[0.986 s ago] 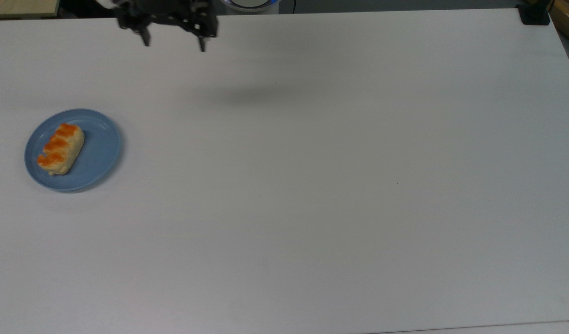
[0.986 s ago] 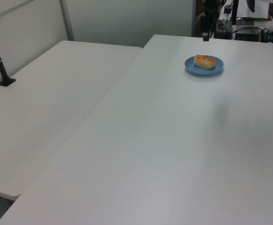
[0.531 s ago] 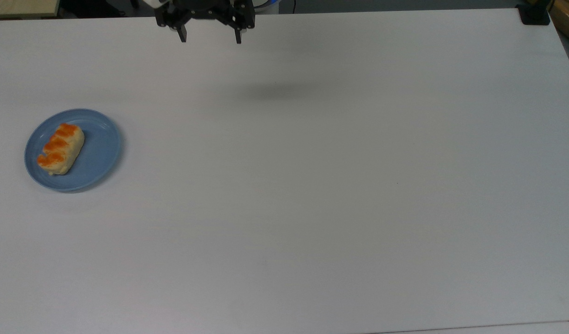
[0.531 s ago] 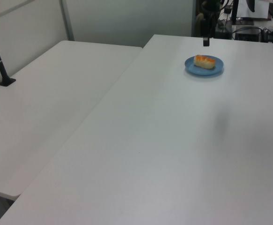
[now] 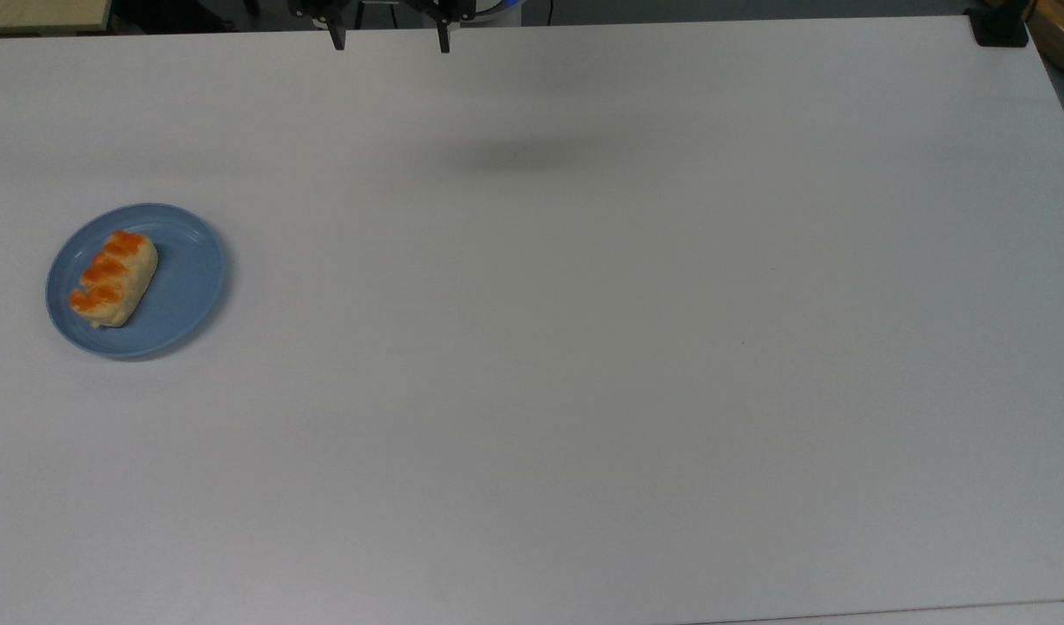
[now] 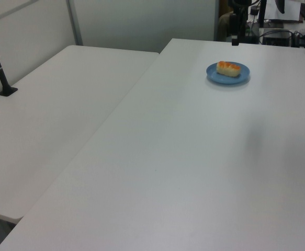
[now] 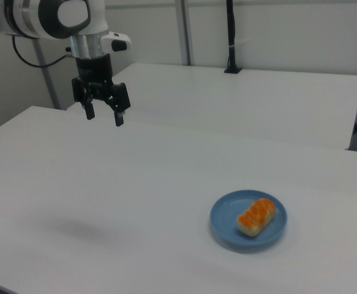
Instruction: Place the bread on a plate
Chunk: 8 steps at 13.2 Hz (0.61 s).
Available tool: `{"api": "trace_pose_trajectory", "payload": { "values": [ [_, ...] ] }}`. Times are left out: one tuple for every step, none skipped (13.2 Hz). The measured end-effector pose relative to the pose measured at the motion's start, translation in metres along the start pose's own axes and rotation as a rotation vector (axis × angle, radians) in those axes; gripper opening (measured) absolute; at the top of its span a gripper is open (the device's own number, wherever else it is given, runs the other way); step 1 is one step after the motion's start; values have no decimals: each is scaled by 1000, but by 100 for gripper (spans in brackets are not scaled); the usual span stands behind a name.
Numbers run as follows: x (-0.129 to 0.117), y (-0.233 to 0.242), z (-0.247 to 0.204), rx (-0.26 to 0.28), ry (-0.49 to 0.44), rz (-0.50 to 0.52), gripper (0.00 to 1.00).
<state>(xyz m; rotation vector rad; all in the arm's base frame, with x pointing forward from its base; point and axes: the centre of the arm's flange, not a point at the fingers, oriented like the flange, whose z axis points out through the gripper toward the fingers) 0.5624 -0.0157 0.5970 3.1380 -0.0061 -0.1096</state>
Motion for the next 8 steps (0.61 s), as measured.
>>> {"api": "trace_pose_trajectory", "payload": {
  "values": [
    [0,0,0,0,0,1,100],
    [0,1,0,0,2,2,100],
    [0,2,-2,0,7,3,100],
    [0,3,-4,0,18,5,100],
    [0,4,-7,0,28,6,100],
    [-1,4,-10,-1,38,8,100],
    [0,5,-12,-1,54,9,100],
    [0,5,-13,-1,64,10,100]
  ]
}}
